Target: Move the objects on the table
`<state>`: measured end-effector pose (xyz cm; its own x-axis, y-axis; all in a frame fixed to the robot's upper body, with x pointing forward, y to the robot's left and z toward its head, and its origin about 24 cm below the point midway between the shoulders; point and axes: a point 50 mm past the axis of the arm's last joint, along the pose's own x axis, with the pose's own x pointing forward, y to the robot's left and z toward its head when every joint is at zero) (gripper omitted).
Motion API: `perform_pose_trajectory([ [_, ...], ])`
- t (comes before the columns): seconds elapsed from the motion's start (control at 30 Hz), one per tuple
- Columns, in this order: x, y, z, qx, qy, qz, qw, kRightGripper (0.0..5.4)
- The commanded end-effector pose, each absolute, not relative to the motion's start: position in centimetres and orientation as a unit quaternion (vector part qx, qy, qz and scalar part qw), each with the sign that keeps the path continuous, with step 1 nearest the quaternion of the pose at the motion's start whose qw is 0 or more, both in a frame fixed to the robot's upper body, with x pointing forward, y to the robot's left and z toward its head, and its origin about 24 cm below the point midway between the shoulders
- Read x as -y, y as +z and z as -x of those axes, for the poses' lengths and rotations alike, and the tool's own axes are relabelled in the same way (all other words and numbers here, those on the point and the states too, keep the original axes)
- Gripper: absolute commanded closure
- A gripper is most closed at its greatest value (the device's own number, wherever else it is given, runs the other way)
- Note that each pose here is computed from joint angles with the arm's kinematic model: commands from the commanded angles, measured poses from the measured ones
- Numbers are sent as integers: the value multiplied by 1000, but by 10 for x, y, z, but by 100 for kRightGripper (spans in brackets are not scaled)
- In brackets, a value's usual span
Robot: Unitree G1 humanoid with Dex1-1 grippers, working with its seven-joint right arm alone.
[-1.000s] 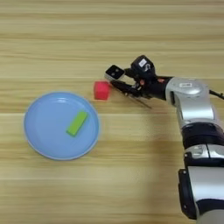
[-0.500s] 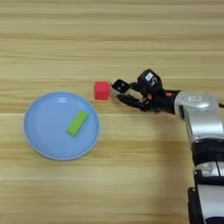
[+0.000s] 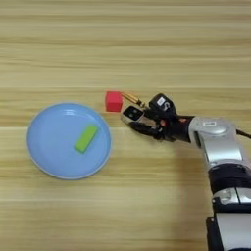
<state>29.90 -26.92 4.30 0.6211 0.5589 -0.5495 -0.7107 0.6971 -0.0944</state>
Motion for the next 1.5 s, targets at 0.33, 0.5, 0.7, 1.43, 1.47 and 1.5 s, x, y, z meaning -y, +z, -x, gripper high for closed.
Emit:
perform_pose_trajectory([
  [0.33, 269, 60, -316, -209, 346, 187, 895, 292],
  [0.5, 268, 59, -317, -206, 349, 183, 896, 255],
  [0.7, 266, 64, -319, -194, 350, 180, 898, 200],
  [1.43, 248, 123, -323, -17, 378, 138, 915, 4],
  [1.47, 246, 126, -321, -8, 385, 134, 913, 4],
  [1.5, 244, 128, -320, 1, 393, 129, 911, 4],
])
